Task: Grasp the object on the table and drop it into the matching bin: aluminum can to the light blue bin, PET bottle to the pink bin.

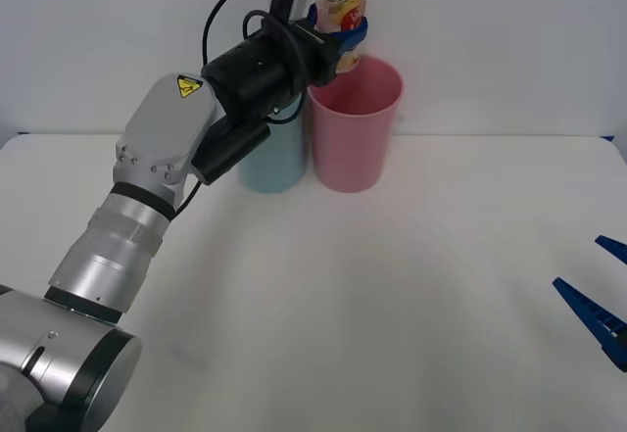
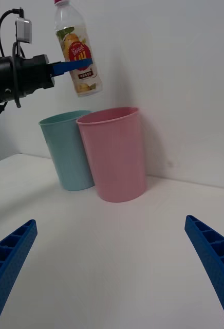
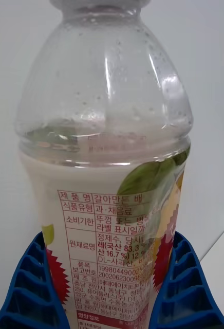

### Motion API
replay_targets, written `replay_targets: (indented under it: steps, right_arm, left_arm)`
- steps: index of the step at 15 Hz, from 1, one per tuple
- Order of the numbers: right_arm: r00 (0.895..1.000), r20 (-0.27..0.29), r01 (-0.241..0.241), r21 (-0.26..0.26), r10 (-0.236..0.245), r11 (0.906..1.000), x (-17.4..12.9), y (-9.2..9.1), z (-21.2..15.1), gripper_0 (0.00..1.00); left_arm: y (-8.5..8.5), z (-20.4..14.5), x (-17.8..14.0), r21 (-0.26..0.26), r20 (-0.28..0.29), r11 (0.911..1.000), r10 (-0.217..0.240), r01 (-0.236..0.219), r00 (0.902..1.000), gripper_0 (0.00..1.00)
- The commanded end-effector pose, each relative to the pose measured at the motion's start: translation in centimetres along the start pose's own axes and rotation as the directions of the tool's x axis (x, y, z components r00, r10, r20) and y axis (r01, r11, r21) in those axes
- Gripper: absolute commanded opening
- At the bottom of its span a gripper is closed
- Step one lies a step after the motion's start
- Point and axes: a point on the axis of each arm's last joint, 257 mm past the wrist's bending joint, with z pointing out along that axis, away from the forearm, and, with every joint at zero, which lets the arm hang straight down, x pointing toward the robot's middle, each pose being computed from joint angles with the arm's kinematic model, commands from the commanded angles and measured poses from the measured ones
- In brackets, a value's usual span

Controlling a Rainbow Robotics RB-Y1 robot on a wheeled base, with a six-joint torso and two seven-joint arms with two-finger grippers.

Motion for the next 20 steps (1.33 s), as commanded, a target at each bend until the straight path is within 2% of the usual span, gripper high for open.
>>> replay_targets:
  steps: [1,6,10,15,16,17,18,20]
  right_arm:
    - [1.0,0.0,0.0,0.0,0.0,1.0,0.0,0.0,0.0,1.0]
    - [1.0,0.0,0.0,0.0,0.0,1.0,0.0,0.0,0.0,1.0]
    - [1.0,0.0,0.0,0.0,0.0,1.0,0.0,0.0,0.0,1.0]
    - [1.0,0.0,0.0,0.0,0.0,1.0,0.0,0.0,0.0,1.0]
    - [1.0,0.0,0.0,0.0,0.0,1.0,0.0,0.0,0.0,1.0]
    - [1.0,0.0,0.0,0.0,0.0,1.0,0.0,0.0,0.0,1.0]
    - [1.0,0.0,0.0,0.0,0.0,1.0,0.0,0.0,0.0,1.0]
    - [1.0,0.0,0.0,0.0,0.0,1.0,0.0,0.0,0.0,1.0]
  left_arm:
    - [-0.4,0.8,-0.5,0.007,-0.008,0.9991,0.043,-0.042,0.9991,0.0]
    - [-0.8,2.3,-0.9,-0.012,-0.011,0.9986,0.051,-0.052,0.9986,0.0]
    - [-0.8,2.4,-0.8,-0.017,-0.017,0.9976,0.066,-0.067,0.9977,0.0]
    - [-0.8,2.3,-0.7,-0.018,-0.018,0.9979,0.062,-0.063,0.9979,0.0]
    - [-0.8,2.3,-0.6,-0.018,-0.02,0.9981,0.059,-0.059,0.9981,0.15]
    - [-0.8,2.3,-0.7,-0.019,-0.018,0.998,0.059,-0.06,0.9981,0.87]
    - [-0.6,2.3,-0.7,-0.024,-0.017,0.9979,0.06,-0.061,0.998,1.0]
    - [-0.8,2.4,-0.7,-0.029,-0.016,0.9982,0.053,-0.053,0.9985,1.0]
